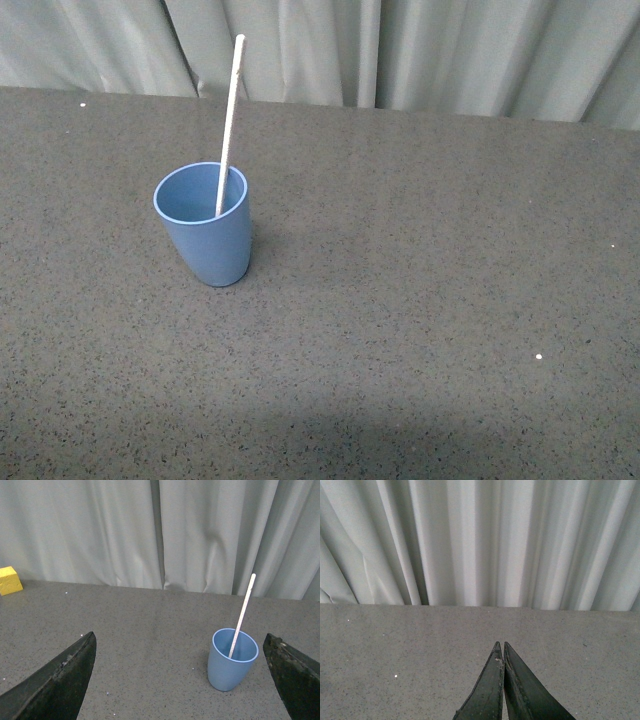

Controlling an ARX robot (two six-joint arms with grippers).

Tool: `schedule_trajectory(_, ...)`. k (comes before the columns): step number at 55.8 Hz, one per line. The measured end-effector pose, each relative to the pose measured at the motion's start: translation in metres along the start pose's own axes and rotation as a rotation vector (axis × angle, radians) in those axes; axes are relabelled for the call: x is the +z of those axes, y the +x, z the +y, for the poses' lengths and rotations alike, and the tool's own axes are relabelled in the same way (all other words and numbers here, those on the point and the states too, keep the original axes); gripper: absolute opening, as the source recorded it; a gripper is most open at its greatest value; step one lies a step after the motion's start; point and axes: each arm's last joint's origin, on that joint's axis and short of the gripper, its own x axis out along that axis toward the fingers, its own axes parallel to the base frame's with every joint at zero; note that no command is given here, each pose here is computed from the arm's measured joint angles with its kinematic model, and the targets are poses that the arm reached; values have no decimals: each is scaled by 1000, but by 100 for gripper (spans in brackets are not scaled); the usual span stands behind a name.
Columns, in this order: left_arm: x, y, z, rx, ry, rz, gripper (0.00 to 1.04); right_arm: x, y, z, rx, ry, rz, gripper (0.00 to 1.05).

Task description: Transfer chopsticks to blue cup

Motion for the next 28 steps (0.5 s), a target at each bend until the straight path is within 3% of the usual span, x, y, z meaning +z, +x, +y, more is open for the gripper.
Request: schedule_trajectory(28,0,0,0,0,0,0,98,4,-19,0,1,0,-16,1)
